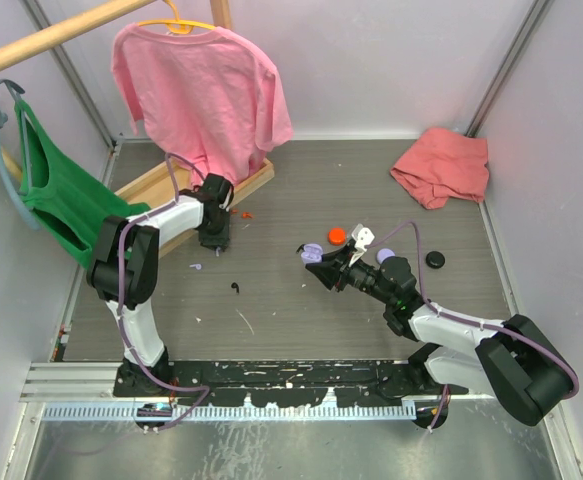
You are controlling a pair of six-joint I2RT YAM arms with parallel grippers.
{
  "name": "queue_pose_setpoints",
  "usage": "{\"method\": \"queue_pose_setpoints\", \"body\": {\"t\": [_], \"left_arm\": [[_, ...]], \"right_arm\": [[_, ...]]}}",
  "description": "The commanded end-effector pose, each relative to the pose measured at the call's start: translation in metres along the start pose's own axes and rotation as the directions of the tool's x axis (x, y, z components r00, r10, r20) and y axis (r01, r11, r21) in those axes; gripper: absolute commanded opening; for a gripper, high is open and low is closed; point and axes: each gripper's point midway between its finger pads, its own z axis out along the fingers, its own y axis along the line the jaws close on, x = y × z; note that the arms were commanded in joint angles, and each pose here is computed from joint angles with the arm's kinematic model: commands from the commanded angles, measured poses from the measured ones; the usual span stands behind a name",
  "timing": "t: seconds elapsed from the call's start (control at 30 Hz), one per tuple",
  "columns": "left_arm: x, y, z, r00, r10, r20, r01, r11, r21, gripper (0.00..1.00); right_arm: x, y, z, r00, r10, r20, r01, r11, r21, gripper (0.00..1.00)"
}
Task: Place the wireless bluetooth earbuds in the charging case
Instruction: Pick up the earbud from the center of the board.
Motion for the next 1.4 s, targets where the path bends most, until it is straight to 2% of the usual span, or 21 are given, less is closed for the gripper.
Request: {"method": "queue_pose_setpoints", "body": {"t": [0.0,0.13,0.33,0.63,0.83,1.03,1.37], "left_arm": [[0.004,0.003,0.001,0.999,-0.015,-0.032,0.015,1.0,-0.006,0.26],[0.002,0.004,0.005,1.0,-0.01,-0.023,0.01,1.0,-0.013,0.21],[-0.002,0.003,0.01,1.0,-0.002,-0.014,0.002,1.0,-0.01,0.2],[0.002,-0.001,0.008,1.0,0.003,-0.009,-0.003,1.0,0.02,0.07],[-0.004,-0.005,-0.018,0.996,-0.012,0.088,0.008,0.999,0.049,0.01],[-0.01,-0.016,-0.052,0.977,-0.01,0.215,-0.004,0.998,0.063,0.0],[-0.017,-0.046,-0.128,0.898,-0.038,0.437,-0.031,0.988,0.151,0.0]], "right_arm": [[-0.027,0.004,0.007,0.996,-0.043,0.077,0.044,0.999,-0.018,0.01],[-0.026,0.005,0.007,0.996,-0.043,0.074,0.044,0.999,-0.024,0.01],[-0.025,0.005,0.008,0.997,-0.042,0.068,0.044,0.999,-0.027,0.01],[-0.022,0.007,0.01,0.998,-0.04,0.056,0.042,0.998,-0.041,0.01],[-0.023,0.012,0.011,0.997,-0.044,0.066,0.048,0.997,-0.058,0.01],[-0.022,0.02,0.014,0.996,-0.056,0.075,0.062,0.995,-0.082,0.01],[-0.024,0.031,0.017,0.989,-0.109,0.097,0.117,0.99,-0.077,0.01]]}}
